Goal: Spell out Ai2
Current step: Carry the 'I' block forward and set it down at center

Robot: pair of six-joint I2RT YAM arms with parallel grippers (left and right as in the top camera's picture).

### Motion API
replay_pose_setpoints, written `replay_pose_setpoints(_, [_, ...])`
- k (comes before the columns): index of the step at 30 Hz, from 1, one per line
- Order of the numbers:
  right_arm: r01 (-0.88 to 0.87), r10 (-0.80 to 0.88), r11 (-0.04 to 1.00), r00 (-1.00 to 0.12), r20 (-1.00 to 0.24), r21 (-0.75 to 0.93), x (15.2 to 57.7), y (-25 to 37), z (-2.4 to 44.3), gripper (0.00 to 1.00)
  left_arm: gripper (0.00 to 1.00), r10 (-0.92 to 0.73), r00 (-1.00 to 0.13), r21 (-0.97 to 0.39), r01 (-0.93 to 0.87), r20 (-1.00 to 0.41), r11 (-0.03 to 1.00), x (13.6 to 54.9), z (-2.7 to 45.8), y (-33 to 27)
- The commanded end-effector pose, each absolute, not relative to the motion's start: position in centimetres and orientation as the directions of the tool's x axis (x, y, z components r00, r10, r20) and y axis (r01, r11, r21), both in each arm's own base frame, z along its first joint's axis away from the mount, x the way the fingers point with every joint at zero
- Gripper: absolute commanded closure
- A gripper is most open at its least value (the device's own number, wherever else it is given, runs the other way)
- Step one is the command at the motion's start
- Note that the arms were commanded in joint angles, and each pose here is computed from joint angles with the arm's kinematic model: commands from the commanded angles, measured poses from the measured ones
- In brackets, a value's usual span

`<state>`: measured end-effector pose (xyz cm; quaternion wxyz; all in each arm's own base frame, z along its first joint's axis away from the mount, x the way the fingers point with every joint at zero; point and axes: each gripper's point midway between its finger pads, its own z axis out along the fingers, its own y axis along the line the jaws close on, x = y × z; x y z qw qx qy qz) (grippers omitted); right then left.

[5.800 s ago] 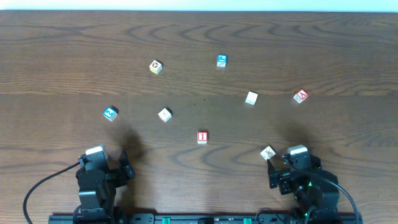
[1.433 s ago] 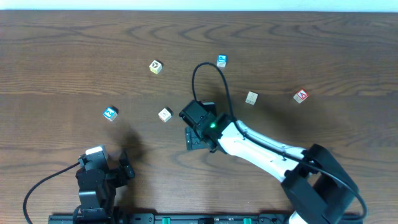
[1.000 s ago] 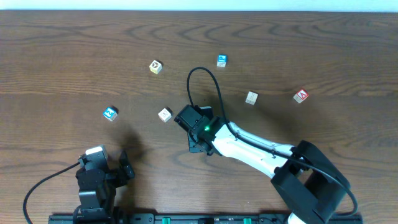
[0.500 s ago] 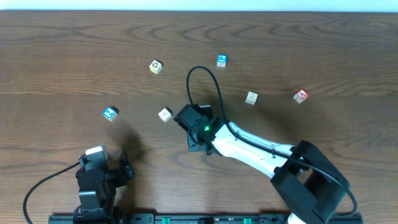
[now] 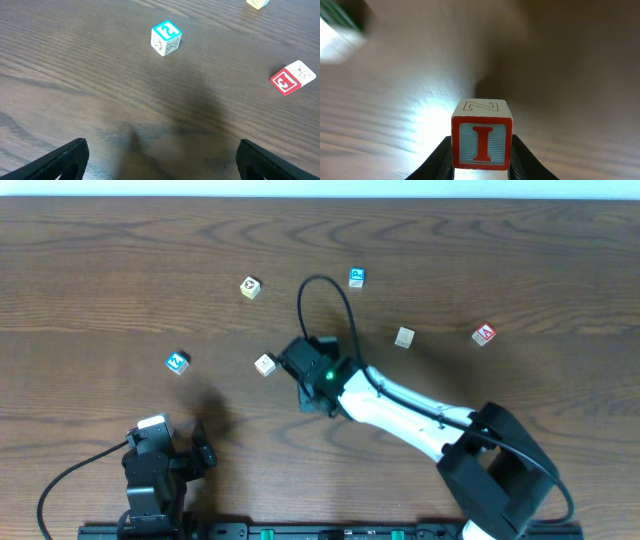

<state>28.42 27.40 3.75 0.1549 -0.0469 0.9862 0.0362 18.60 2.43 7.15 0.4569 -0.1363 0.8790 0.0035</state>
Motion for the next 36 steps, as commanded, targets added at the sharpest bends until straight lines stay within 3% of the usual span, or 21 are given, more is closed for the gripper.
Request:
replay_pose_setpoints(1, [-0.148, -0.112, 0.987, -0.906, -0.407, 0.06, 31.8, 28.6, 7.5, 0.99, 0.04, -0.221, -0.554, -0.095, -0.247, -0.802, 0.964, 18.5, 6.7, 2.7])
replay_pose_setpoints(8, [-0.081, -0.014, 0.992, -0.83, -0.557, 0.095, 36.4, 29.3, 13.1, 0.99, 0.05, -0.221, -0.554, -0.095, -0.247, -0.802, 0.964, 18.5, 6.7, 2.7])
replay_pose_setpoints(16, [0.058, 0.098, 0.993, -0.887, -0.451, 0.101, 39.0, 26.0, 10.4, 0.98, 0.04, -0.221, -0.554, -0.095, -0.247, -0.802, 0.964, 18.5, 6.7, 2.7])
replay_pose_setpoints(27, [0.024, 0.025, 1.0, -0.953, -0.302, 0.009, 38.4, 27.0, 5.5, 0.99, 0.04, -0.221, -0.554, -0.095, -0.247, -0.802, 0.964, 18.5, 6.7, 2.7])
replay_pose_setpoints(36, [0.01, 0.011, 1.0, -0.966, -0.259, 0.007, 37.7, 27.0, 4.5, 0.99, 0.05, -0.221, -0.554, -0.095, -0.247, -0.802, 0.964, 18.5, 6.7, 2.7])
